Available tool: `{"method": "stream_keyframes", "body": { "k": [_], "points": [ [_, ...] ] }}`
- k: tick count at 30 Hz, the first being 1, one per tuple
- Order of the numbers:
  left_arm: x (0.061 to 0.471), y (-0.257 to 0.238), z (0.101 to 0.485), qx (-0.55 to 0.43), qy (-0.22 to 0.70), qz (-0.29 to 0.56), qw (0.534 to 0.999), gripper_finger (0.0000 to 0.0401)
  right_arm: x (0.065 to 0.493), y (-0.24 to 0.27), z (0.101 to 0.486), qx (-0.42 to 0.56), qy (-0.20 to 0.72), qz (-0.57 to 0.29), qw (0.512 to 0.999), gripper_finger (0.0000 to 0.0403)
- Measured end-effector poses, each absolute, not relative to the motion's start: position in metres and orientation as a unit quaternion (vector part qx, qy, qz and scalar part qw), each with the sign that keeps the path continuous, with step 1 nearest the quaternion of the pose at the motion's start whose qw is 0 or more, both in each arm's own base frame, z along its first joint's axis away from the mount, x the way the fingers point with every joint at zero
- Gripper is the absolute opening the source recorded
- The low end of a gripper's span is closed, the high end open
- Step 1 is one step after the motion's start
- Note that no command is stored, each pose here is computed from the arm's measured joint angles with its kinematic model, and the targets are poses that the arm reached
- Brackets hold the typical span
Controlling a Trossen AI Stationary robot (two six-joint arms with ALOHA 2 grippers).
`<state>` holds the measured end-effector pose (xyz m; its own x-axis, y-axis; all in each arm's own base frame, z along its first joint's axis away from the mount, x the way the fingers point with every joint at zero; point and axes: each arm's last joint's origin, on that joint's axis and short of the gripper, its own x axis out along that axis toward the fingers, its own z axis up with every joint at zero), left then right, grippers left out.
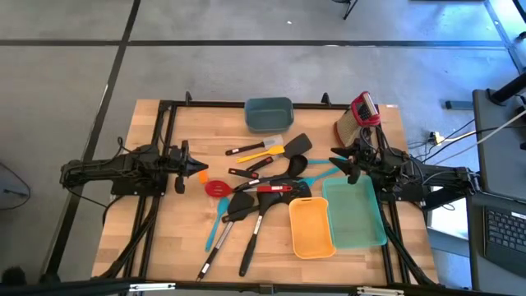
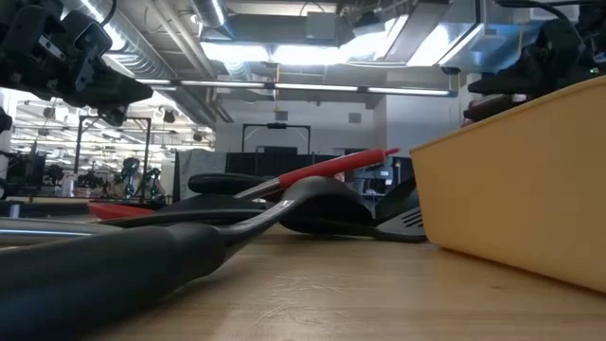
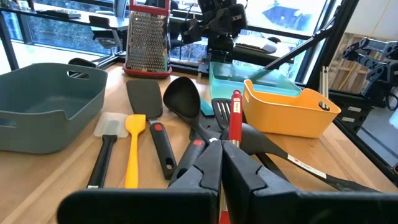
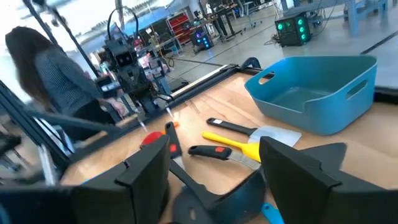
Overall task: Pick & Place Kitchen Items
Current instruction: Put the red serving spoon into the green bin
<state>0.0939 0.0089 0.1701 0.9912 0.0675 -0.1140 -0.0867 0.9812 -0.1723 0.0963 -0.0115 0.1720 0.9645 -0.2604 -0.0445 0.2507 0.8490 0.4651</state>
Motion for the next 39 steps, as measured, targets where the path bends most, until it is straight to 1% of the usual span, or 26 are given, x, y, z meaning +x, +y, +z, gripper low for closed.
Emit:
{"method": "stream_keyframes", "body": {
  "k": [8,13,22,28,33,39],
  "points": [
    [0.094,0.009,0.17,-0.089,0.054,0.039,0.994,0.0001,0.096,-0.011,0.174,0.356,-0.035,-0.127,0.925,0.025],
    [0.094,0.009,0.17,-0.089,0.054,0.039,0.994,0.0001,0.096,-0.011,0.174,0.396,-0.041,-0.126,0.909,0.025],
    [0.094,0.009,0.17,-0.089,0.054,0.039,0.994,0.0001,0.096,-0.012,0.174,0.399,-0.043,-0.13,0.907,0.025],
    [0.094,0.011,0.17,-0.022,0.056,0.064,0.996,0.0001,0.096,-0.012,0.174,0.4,-0.05,-0.137,0.905,0.025],
    [0.094,0.012,0.17,-0.011,0.055,0.084,0.995,0.0001,0.096,-0.013,0.181,0.409,-0.089,-0.142,0.897,0.025],
    [0.093,0.013,0.171,-0.01,0.051,0.11,0.993,0.0001,0.094,-0.015,0.193,0.416,-0.158,-0.141,0.884,0.025]
  ]
}}
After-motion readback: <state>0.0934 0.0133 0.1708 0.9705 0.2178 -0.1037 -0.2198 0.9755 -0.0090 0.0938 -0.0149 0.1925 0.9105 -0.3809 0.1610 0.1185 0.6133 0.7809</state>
